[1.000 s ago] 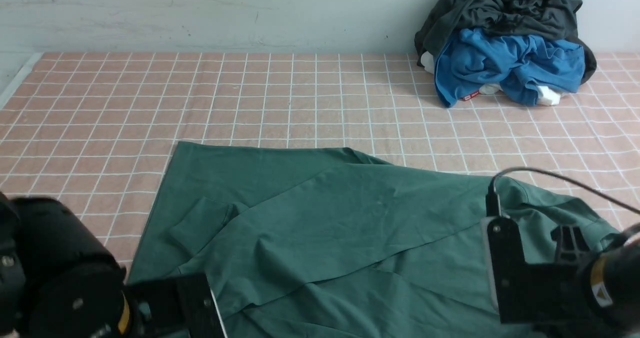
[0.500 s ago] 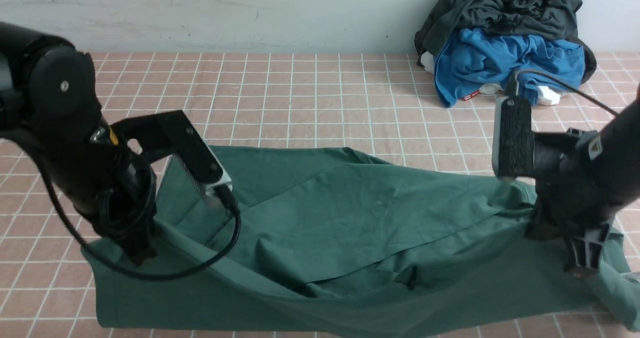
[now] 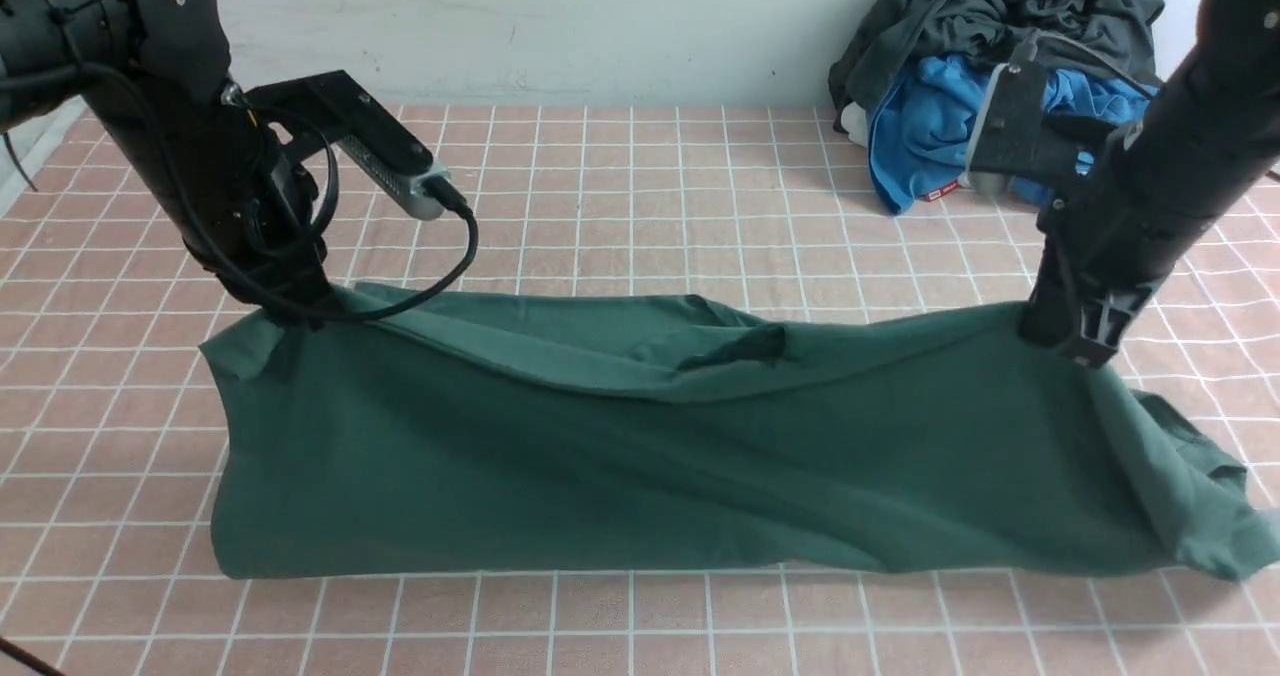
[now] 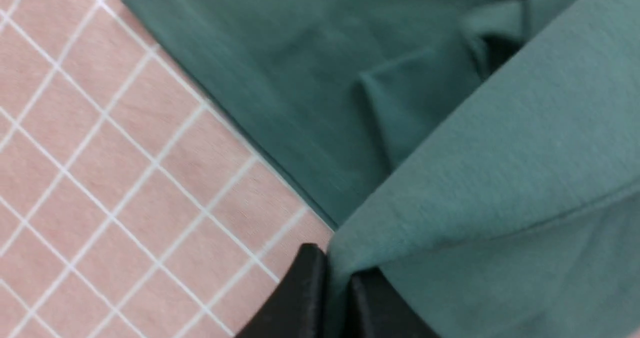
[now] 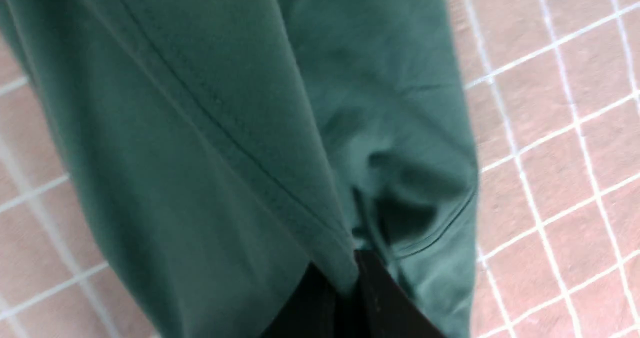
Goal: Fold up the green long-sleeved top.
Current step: Use both arms to drag the lower edge of the fabric forward and fold it over the upper edge
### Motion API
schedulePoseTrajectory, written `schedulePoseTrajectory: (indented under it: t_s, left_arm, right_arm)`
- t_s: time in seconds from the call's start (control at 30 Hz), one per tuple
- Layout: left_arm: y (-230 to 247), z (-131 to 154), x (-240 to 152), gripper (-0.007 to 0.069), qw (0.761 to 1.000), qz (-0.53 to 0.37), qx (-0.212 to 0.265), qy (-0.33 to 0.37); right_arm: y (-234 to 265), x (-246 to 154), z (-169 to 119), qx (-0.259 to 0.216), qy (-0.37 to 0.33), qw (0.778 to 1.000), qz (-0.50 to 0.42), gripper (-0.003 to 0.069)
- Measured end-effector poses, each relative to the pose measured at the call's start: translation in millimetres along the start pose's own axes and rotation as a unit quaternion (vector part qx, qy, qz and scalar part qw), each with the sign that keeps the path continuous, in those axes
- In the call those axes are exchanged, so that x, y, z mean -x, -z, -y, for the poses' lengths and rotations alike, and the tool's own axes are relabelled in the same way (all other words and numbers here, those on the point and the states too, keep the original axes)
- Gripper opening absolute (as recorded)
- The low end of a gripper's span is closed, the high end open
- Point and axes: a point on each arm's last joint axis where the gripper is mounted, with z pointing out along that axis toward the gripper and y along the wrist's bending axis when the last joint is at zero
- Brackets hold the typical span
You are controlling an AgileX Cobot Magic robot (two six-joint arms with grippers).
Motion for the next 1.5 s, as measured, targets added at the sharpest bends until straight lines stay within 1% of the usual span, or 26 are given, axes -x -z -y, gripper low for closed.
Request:
schedulePoseTrajectory:
  t_s: [0.13, 0.2, 0.33, 0.43, 0.57, 0.7, 0.77, 0.87, 0.9, 0.93, 1.03, 1.07, 1.13, 1.2, 1.3, 1.37, 1.47, 1.5]
  left_arm:
    - [-23, -21, 13, 0.0020, 1.000, -0.001, 0.000, 0.010]
    - [-29, -26, 17, 0.0020, 1.000, 0.000, 0.001, 0.011]
    - [-56, -40, 34, 0.0020, 1.000, 0.005, 0.002, 0.012]
    - [-73, -45, 40, 0.0020, 1.000, 0.011, 0.006, 0.013]
    - [-93, -49, 42, 0.0022, 1.000, 0.017, 0.011, 0.017]
    - [-105, -52, 43, 0.0048, 0.999, 0.022, 0.020, 0.020]
    - [-110, -53, 44, 0.0085, 0.999, 0.027, 0.024, 0.020]
    - [-115, -55, 45, 0.0160, 0.999, 0.033, 0.030, 0.025]
    - [-116, -55, 45, 0.0216, 0.998, 0.036, 0.031, 0.036]
    - [-116, -56, 45, 0.0223, 0.998, 0.036, 0.034, 0.036]
    - [-116, -61, 44, 0.0335, 0.994, 0.040, 0.050, 0.090]
    - [-115, -64, 43, 0.0365, 0.991, 0.039, 0.057, 0.111]
    - [-113, -70, 41, 0.0409, 0.986, 0.032, 0.069, 0.148]
    - [-106, -75, 39, 0.0428, 0.980, 0.018, 0.075, 0.185]
    - [-90, -79, 38, 0.0433, 0.971, -0.012, 0.076, 0.228]
    - [-79, -76, 40, 0.0412, 0.969, -0.031, 0.063, 0.238]
    - [-69, -64, 48, 0.0341, 0.971, -0.030, 0.036, 0.236]
    - [-66, -56, 54, 0.0296, 0.973, -0.024, 0.022, 0.227]
  right_arm:
    - [-21, 7, 24, 0.005, -0.016, 1.000, 0.005, 0.0005]
    - [-27, 9, 29, 0.005, -0.018, 1.000, 0.004, 0.0005]
    - [-55, 17, 47, 0.009, -0.020, 1.000, 0.001, 0.0005]
    - [-70, 20, 55, 0.008, -0.024, 1.000, 0.000, 0.0005]
    - [-86, 21, 62, -0.003, -0.046, 0.999, 0.007, 0.0008]
    - [-97, 23, 67, -0.020, -0.067, 0.997, 0.019, 0.0034]
    - [-102, 24, 70, -0.036, -0.083, 0.996, 0.028, 0.0079]
    - [-109, 24, 74, -0.051, -0.108, 0.992, 0.032, 0.0153]
    - [-112, 24, 76, -0.060, -0.125, 0.990, 0.032, 0.0195]
    - [-113, 24, 76, -0.063, -0.128, 0.989, 0.033, 0.0206]
    - [-118, 22, 82, -0.088, -0.192, 0.977, 0.035, 0.0300]
    - [-118, 22, 83, -0.096, -0.214, 0.971, 0.036, 0.0316]
    - [-115, 22, 87, -0.110, -0.253, 0.960, 0.038, 0.0344]
    - [-110, 22, 91, -0.122, -0.287, 0.949, 0.040, 0.0356]
    - [-94, 26, 96, -0.127, -0.325, 0.936, 0.043, 0.0363]
    - [-80, 31, 96, -0.121, -0.332, 0.935, 0.041, 0.0364]
    - [-59, 40, 87, -0.099, -0.327, 0.939, 0.032, 0.0365]
    - [-49, 43, 82, -0.087, -0.324, 0.941, 0.031, 0.0365]
